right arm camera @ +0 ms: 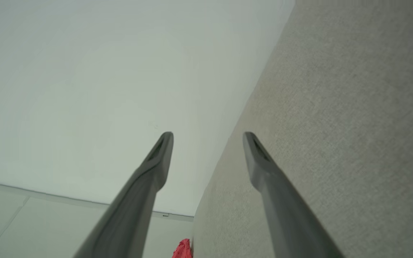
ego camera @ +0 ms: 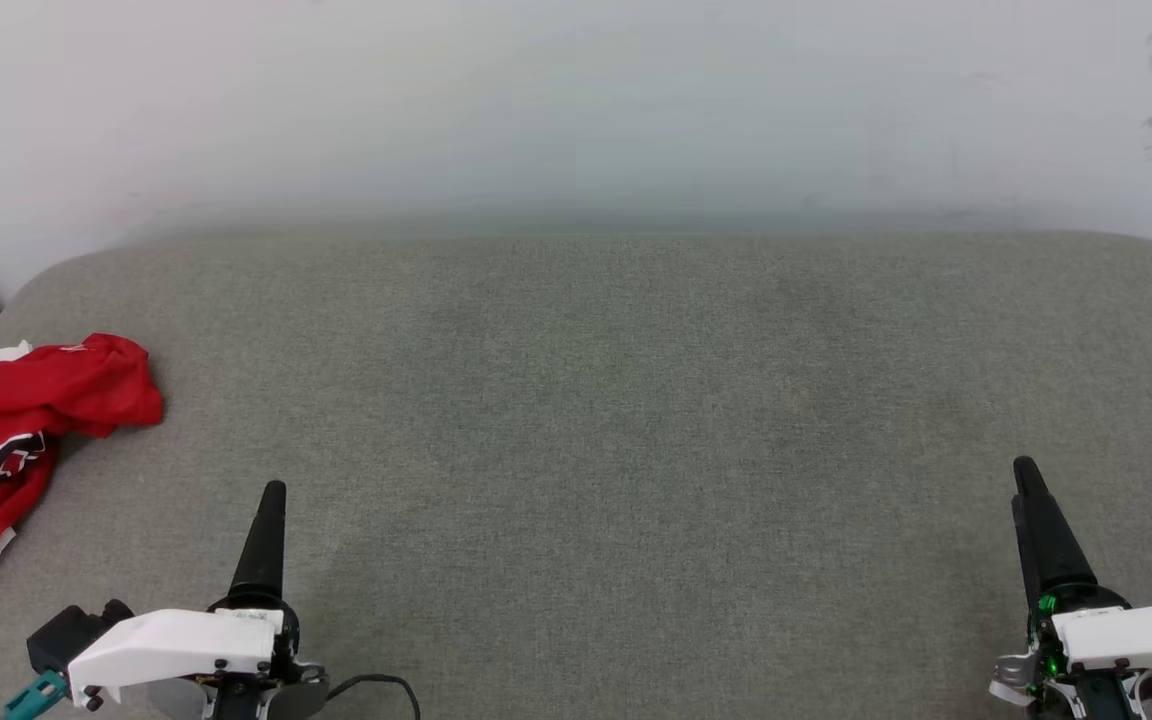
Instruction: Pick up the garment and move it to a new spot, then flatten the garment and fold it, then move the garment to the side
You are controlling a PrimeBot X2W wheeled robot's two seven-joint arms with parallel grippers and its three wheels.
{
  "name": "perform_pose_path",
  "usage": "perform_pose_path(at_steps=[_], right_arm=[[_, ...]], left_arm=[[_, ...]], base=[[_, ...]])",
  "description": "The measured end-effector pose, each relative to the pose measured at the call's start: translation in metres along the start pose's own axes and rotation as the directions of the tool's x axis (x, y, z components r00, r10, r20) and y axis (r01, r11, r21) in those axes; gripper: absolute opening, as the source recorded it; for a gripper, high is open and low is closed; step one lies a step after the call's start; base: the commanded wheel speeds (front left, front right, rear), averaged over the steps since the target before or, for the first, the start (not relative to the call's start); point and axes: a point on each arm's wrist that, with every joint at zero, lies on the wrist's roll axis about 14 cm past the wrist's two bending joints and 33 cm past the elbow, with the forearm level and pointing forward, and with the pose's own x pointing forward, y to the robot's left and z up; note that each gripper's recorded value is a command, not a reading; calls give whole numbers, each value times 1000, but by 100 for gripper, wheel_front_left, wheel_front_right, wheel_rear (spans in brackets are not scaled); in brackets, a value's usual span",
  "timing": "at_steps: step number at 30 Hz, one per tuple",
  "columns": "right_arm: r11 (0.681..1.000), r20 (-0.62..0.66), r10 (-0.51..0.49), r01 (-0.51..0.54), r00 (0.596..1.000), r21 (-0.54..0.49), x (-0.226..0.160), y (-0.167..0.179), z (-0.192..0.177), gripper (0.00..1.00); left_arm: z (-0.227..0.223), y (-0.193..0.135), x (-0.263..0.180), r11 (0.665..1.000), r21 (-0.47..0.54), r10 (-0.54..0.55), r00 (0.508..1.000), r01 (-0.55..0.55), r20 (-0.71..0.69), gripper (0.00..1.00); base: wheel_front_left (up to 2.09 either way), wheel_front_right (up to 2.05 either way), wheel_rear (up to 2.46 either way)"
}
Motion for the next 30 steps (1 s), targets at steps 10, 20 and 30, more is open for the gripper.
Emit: perform_pose_path(at_steps=[10, 20, 30], right_arm=[[965, -1, 57, -56, 998, -256, -1, 18, -2, 100], [899, -6, 77, -72, 997, -433, -5, 22, -5, 100], [827, -10, 89, -80, 996, -556, -10, 22, -8, 100]], left_arm=[[-5, -4, -3, 968, 249, 23, 1000, -26, 15, 100], [-8, -8, -4, 896, 443, 17, 999, -31, 36, 100], [-8, -12, -7, 811, 584, 0, 999, -31, 54, 100]], base=[[0, 0, 0], [0, 0, 0], [0, 0, 0]])
